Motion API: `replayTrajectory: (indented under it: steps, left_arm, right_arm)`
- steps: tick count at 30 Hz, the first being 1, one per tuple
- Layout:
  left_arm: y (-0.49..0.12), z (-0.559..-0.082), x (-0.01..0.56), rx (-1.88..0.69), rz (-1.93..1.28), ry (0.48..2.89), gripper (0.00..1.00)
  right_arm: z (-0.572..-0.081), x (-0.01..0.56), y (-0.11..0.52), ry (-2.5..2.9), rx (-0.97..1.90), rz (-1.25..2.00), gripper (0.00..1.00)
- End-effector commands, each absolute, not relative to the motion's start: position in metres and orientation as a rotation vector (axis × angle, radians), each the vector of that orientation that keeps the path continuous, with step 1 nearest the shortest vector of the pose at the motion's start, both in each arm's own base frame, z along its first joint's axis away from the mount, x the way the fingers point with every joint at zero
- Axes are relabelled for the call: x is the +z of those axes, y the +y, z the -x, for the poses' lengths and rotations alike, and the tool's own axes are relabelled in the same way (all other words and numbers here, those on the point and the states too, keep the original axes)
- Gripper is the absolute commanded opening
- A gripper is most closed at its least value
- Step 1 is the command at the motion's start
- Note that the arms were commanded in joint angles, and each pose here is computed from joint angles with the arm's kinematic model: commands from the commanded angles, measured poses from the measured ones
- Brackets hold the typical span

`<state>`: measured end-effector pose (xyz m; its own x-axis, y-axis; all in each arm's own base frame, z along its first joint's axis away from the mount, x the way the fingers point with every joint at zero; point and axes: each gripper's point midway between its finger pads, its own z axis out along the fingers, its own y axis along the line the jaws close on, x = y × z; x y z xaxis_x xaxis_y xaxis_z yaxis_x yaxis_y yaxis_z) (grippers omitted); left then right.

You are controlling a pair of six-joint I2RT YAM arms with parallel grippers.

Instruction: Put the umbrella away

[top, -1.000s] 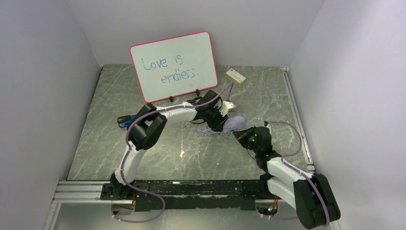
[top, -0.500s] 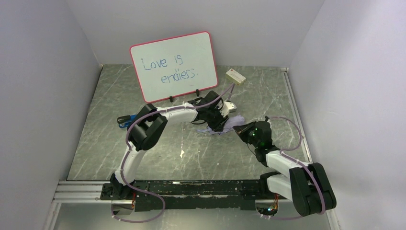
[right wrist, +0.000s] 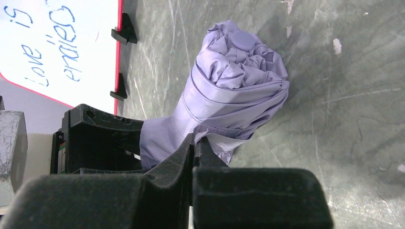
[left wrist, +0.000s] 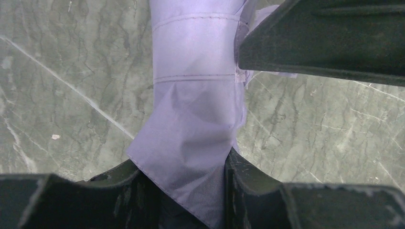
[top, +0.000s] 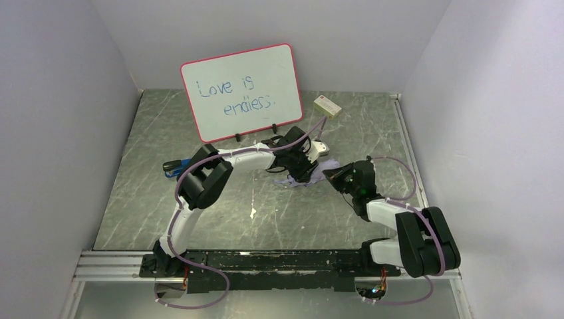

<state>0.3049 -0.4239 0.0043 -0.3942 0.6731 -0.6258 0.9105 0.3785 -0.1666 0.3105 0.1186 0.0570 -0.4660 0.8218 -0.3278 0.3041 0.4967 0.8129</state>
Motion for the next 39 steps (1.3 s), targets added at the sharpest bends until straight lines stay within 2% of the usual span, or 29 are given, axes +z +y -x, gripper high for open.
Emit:
replayTrajectory:
  steps: [1, 14, 26, 39]
  left_arm:
    - [-0.301, -0.258, -0.115, -0.203, -1.520, 2.647, 0.05]
    - [-0.303, -0.257, -0.115, -0.208, -1.531, 2.645, 0.05]
    - [-0.301, -0.257, -0.116, -0.192, -1.541, 2.647, 0.05]
    - [-0.304, -0.257, -0.114, -0.200, -1.537, 2.643, 0.05]
  right_arm:
    - [-0.339, 0.092, 0.119, 1.875, 0.952, -0.875, 0.00]
    - [-0.349, 0.088, 0.120, 1.885, 0.962, -0.853, 0.00]
    - [-0.354, 0.097, 0.122, 1.874, 0.979, -0.824, 0.15]
    - [-0.355, 0.088, 0.121, 1.908, 0.963, -0.837, 0.17]
